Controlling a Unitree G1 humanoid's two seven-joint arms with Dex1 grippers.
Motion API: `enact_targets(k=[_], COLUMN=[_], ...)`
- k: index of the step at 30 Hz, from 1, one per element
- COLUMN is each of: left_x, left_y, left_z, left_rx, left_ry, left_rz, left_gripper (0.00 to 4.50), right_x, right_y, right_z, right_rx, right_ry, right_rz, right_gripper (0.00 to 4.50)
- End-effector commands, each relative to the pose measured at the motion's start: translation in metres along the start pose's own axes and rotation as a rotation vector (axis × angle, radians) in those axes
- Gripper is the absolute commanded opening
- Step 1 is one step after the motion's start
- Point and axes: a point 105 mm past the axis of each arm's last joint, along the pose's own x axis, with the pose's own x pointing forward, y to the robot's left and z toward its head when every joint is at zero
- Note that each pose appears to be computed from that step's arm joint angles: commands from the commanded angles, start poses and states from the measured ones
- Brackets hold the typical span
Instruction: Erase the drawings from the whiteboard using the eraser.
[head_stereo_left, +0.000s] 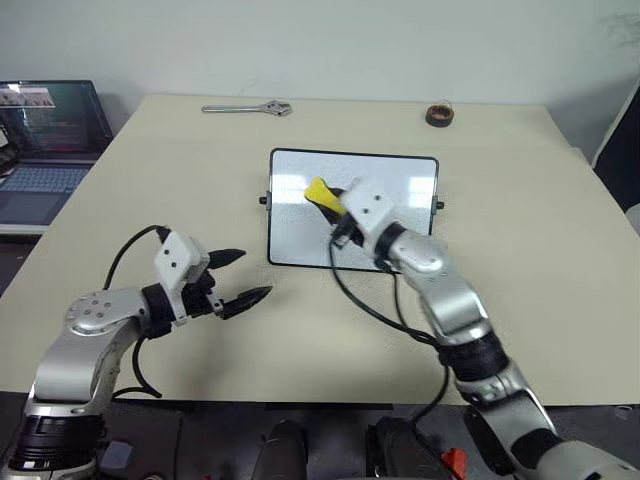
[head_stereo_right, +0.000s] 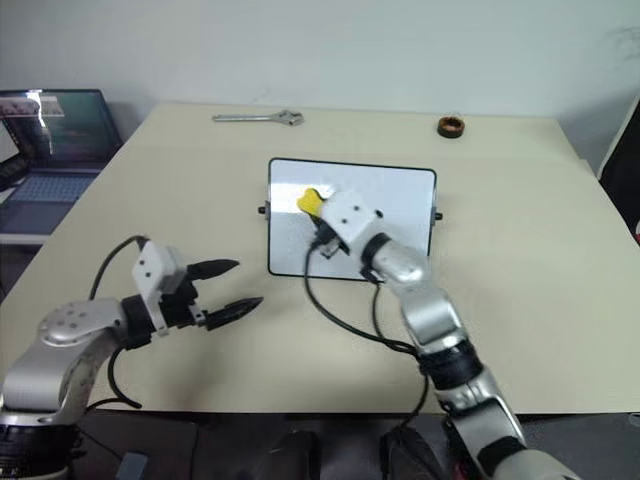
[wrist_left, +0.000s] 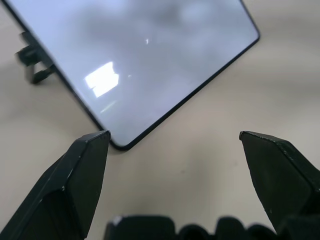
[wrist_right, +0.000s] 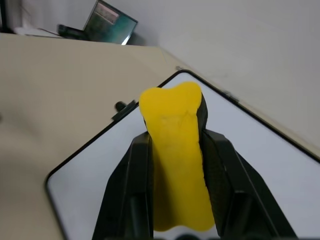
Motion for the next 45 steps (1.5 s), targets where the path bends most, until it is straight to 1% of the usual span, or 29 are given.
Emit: enact_targets(k=[1, 3, 4, 7, 9, 12, 17, 23, 24, 25, 28, 31, 33, 36, 38, 40, 43, 45], left_x=[0.013, 0.023, 0.027, 0.037, 0.043, 0.054, 0.088, 0.110, 0.110, 0.111, 0.107, 0.102, 0.098, 0.091, 0.081, 0.066, 0.046, 0.035], left_y=[-0.020, -0.028, -0.029, -0.036, -0.040, -0.043, -0.065, -0.085, -0.086, -0.087, -0.084, -0.078, -0.074, -0.067, -0.045, -0.018, -0.004, 0.004], left_z=[0.029, 0.039, 0.042, 0.048, 0.053, 0.057, 0.069, 0.079, 0.079, 0.079, 0.075, 0.069, 0.066, 0.060, 0.051, 0.044, 0.045, 0.043], left_rx=[0.061, 0.090, 0.101, 0.135, 0.157, 0.170, 0.224, 0.269, 0.269, 0.267, 0.253, 0.223, 0.204, 0.181, 0.169, 0.119, 0.043, 0.010], left_ry=[-0.061, -0.081, -0.085, -0.099, -0.112, -0.136, -0.187, -0.220, -0.222, -0.223, -0.214, -0.202, -0.195, -0.180, -0.153, -0.153, -0.223, -0.257], left_rz=[-0.123, -0.185, -0.200, -0.267, -0.307, -0.353, -0.487, -0.558, -0.559, -0.559, -0.534, -0.492, -0.460, -0.399, -0.239, -0.024, 0.172, 0.313], left_gripper=[4.50, 4.50, 4.50, 4.50, 4.50, 4.50, 4.50, 4.50, 4.50, 4.50, 4.50, 4.50, 4.50, 4.50, 4.50, 4.50, 4.50, 4.50], right_x=[-0.041, -0.074, -0.088, -0.123, -0.140, -0.152, -0.157, -0.159, -0.161, -0.162, -0.162, -0.162, -0.162, -0.158, -0.150, -0.142, -0.140, -0.146], right_y=[-0.024, -0.050, -0.058, -0.072, -0.080, -0.088, -0.102, -0.124, -0.129, -0.131, -0.134, -0.135, -0.137, -0.144, -0.143, -0.127, -0.107, -0.102], right_z=[-0.005, -0.023, -0.033, -0.060, -0.076, -0.092, -0.122, -0.139, -0.141, -0.143, -0.143, -0.143, -0.139, -0.120, -0.090, -0.069, -0.059, -0.059], right_rx=[0.077, 0.128, 0.151, 0.209, 0.256, 0.309, 0.430, 0.522, 0.537, 0.547, 0.582, 0.602, 0.594, 0.519, 0.358, 0.275, 0.216, 0.188], right_ry=[0.062, 0.147, 0.195, 0.318, 0.385, 0.443, 0.497, 0.510, 0.507, 0.504, 0.486, 0.467, 0.443, 0.360, 0.274, 0.214, 0.171, 0.137], right_rz=[-0.089, -0.243, -0.299, -0.433, -0.523, -0.609, -0.709, -0.806, -0.822, -0.832, -0.843, -0.845, -0.845, -0.832, -0.756, -0.648, -0.576, -0.596], right_gripper=[1.04, 1.04, 1.03, 1.02, 1.02, 1.02, 1.02, 1.02, 1.37, 1.75, 2.65, 3.81, 4.49, 4.49, 4.49, 4.49, 4.49, 4.49])
